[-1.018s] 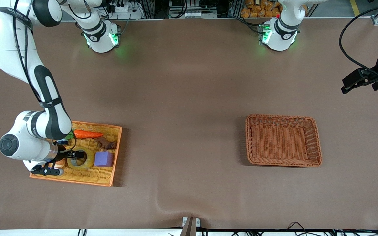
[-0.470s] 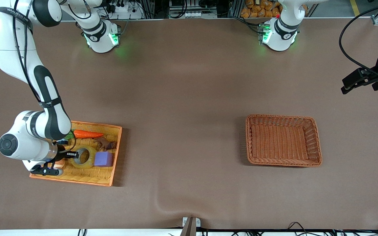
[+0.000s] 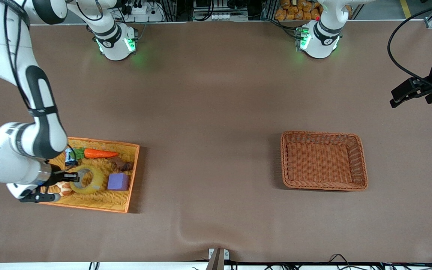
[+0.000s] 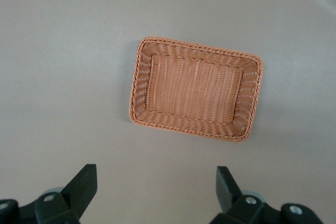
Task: Transfer tape with both arms
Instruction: 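Close the right gripper on the rim of the yellow tape roll, then lift the tape roll and carry it to the table middle, then release the tape with the right gripper while the left gripper approaches, then grasp the tape rim with the left gripper while the right gripper withdraws, then carry the tape roll with the left gripper into the wicker basket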
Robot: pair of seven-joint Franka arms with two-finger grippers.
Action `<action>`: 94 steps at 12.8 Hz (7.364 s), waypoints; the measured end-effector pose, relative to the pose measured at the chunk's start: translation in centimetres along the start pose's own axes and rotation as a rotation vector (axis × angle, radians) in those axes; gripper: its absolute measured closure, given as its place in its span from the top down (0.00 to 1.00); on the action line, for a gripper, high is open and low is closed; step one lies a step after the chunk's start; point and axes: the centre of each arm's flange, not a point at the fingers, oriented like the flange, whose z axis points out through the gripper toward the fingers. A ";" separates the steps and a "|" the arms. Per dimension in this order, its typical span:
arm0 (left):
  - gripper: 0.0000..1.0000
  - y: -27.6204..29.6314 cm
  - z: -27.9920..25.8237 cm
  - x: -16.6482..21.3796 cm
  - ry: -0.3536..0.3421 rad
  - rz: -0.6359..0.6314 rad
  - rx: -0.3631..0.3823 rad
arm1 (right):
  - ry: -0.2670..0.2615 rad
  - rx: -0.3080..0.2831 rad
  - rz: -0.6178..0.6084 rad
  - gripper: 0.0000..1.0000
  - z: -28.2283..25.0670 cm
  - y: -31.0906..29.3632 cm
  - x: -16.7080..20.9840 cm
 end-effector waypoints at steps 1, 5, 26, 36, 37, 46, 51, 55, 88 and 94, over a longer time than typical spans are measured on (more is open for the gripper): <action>1.00 0.0 0.0 0.0 0.001 0.000 0.000 | -0.021 0.007 -0.008 0.22 -2.2 -0.2 -0.4; 1.00 0.1 -0.1 0.0 0.002 0.001 0.000 | -0.054 0.021 -0.014 0.22 -5.9 -0.8 -1.5; 1.00 0.3 0.0 0.0 0.000 0.006 -0.001 | -0.145 0.086 0.527 0.22 -4.7 -38.0 -6.9; 1.00 1.0 0.8 0.5 -0.002 0.016 -0.003 | 0.036 0.172 0.559 0.24 9.5 -50.7 -9.4; 1.00 1.2 0.9 0.7 0.004 0.021 -0.006 | 0.039 0.174 0.557 0.33 9.4 -50.8 -9.3; 1.00 16.8 9.2 2.4 0.036 0.087 -0.090 | -0.043 0.106 0.526 1.00 -2.6 -37.8 -4.7; 1.00 30.0 15.0 -1.0 0.040 0.001 -0.133 | -0.045 0.118 0.378 1.00 -8.2 -24.8 -4.7; 1.00 36.2 21.5 -2.0 0.074 -0.048 -0.169 | -0.049 0.123 0.272 1.00 -10.8 -14.6 -7.2; 0.22 44.8 40.3 -3.6 0.291 0.151 -0.113 | -0.018 -0.062 0.089 1.00 -31.3 -7.2 -18.2; 0.22 29.7 20.5 7.1 0.358 0.023 -0.129 | -0.016 -0.065 0.093 1.00 -31.2 -7.3 -18.0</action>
